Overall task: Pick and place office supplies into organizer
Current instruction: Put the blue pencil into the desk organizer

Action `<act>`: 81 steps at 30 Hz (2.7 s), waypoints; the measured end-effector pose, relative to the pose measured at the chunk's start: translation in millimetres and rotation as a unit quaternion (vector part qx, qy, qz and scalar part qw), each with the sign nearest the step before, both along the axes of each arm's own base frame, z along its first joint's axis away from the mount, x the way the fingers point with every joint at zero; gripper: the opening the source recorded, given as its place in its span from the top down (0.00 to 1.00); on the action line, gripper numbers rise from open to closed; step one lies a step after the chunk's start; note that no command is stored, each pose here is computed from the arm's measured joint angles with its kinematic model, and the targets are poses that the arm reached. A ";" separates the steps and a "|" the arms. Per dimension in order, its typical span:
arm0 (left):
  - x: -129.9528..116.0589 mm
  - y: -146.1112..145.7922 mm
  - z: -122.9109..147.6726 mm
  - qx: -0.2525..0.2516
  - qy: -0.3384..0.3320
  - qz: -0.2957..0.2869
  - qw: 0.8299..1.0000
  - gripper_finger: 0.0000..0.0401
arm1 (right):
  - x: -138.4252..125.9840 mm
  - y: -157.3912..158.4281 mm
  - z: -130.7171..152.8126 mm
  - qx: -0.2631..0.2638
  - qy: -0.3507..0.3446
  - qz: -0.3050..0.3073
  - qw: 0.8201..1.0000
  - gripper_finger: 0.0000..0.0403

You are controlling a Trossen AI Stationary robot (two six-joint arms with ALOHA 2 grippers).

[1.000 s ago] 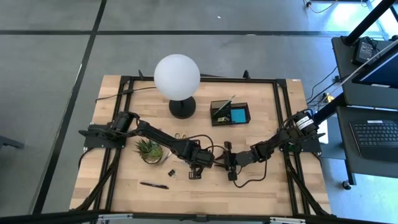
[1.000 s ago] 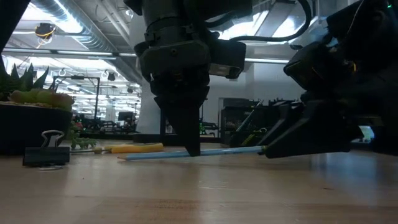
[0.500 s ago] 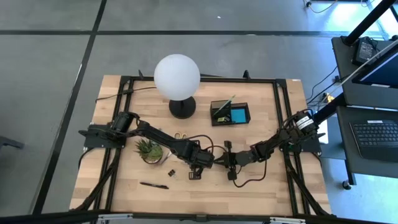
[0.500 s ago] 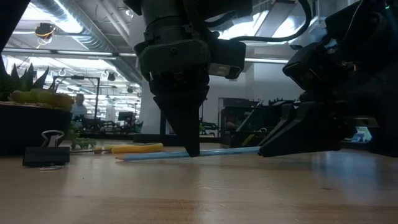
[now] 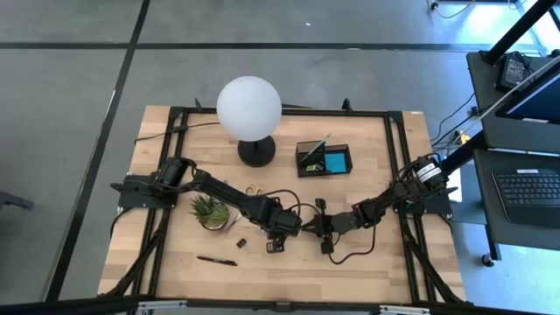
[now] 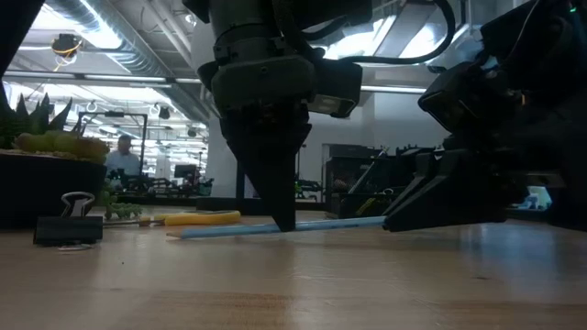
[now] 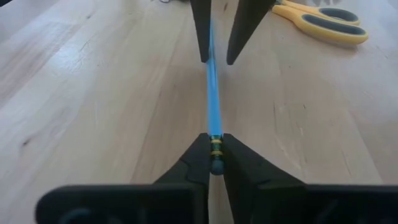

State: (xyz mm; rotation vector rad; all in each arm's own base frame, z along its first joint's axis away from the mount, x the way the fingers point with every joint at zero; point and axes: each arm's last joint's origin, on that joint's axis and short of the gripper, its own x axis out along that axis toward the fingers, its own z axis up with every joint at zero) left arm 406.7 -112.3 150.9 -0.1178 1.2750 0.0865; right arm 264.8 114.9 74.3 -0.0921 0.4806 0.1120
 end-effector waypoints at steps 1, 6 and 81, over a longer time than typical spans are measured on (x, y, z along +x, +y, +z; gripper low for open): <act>0.0 0.0 0.0 0.000 0.000 0.000 1.000 0.76 | 0.0 0.0 0.0 0.000 0.000 0.000 1.000 0.91; -0.2 -0.8 -0.1 -0.013 0.004 -0.005 1.000 0.69 | 0.0 0.0 0.0 0.000 0.000 0.000 1.000 0.92; -45.3 3.9 76.1 0.047 -0.093 -0.044 0.994 0.73 | -13.8 -11.6 32.2 -0.127 0.043 -0.038 0.990 0.91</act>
